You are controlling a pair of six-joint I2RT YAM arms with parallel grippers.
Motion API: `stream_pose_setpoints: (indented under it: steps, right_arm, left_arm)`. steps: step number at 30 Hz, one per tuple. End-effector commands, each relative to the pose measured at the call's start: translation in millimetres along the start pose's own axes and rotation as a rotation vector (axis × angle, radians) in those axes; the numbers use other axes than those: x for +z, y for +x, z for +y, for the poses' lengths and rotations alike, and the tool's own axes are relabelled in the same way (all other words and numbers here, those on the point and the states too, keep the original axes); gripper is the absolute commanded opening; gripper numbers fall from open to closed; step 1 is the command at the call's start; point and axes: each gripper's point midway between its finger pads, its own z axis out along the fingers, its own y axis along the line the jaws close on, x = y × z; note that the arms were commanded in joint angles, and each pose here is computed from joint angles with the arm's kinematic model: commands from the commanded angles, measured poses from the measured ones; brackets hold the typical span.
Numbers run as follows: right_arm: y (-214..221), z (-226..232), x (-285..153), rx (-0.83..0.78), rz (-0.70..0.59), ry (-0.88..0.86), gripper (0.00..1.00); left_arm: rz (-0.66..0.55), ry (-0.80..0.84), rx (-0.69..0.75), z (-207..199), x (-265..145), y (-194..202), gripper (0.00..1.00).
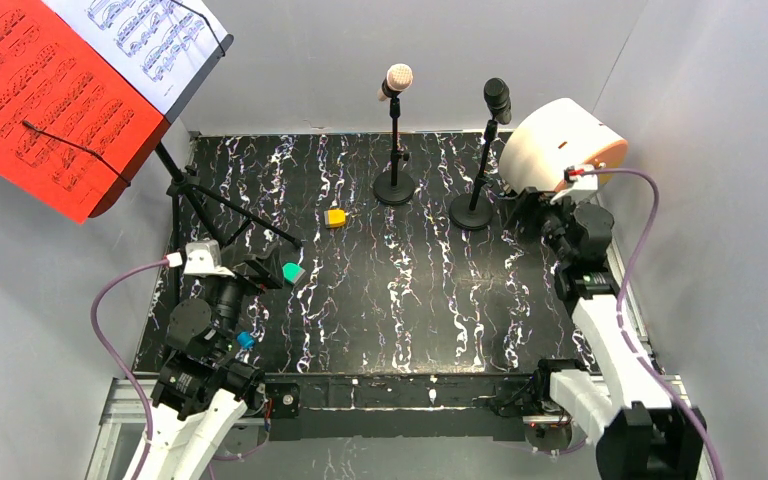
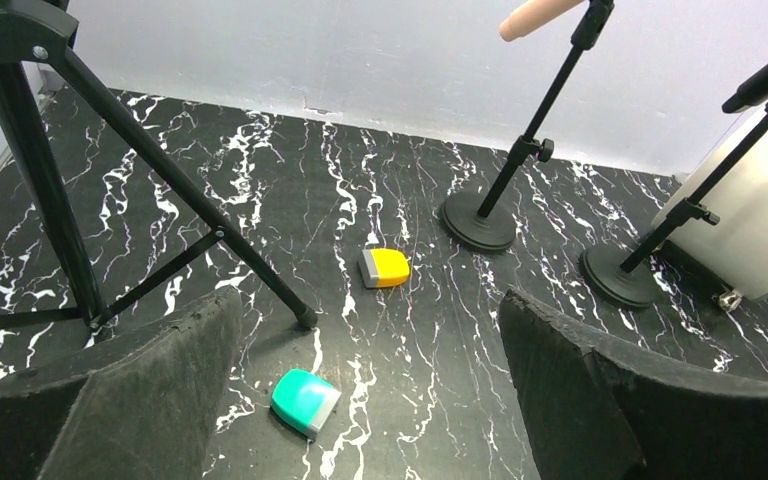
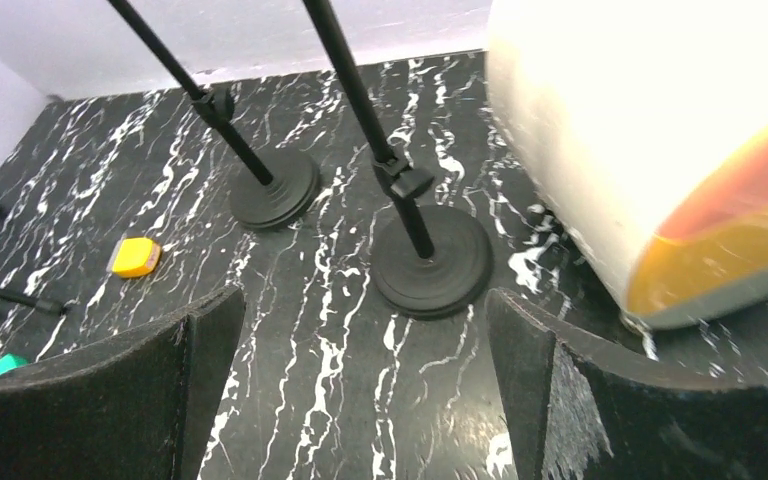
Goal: Pack up the instrument practice props
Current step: Move the microphone stand with the microphone to the center of the board.
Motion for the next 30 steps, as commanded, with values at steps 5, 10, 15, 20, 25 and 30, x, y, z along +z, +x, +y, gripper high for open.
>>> stream_pose_setpoints:
  steps: [5,10,15,20,25,30]
  right_arm:
    - [-55,41,57,-0.122,-0.152,-0.283,0.98]
    - [-53,38,89,-0.172,-0.166,-0.321,0.93]
    - [-51,38,116,-0.166,-0.154,-0.358,0.88]
    - [-47,37,144,-0.160,-0.116,-0.393,0.79]
    - [-37,36,161,-0.158,-0.088,-0.427,0.65]
    - [-27,43,161,-0.147,-0.063,-0.481,0.36]
  left_arm:
    - [-0.005,-0.035,-0.018,5,-2,-4,0.98]
    - [-0.012,-0.077,-0.016,13,0,-3,0.98]
    - [0.044,0.061,0.070,-9,-1,5,0.98]
    - [0.069,0.114,0.062,-19,0,11,0.98]
    - [0.043,0.219,-0.036,-43,5,11,0.98]
    - [0.093,0.301,0.040,-56,7,23,0.98]
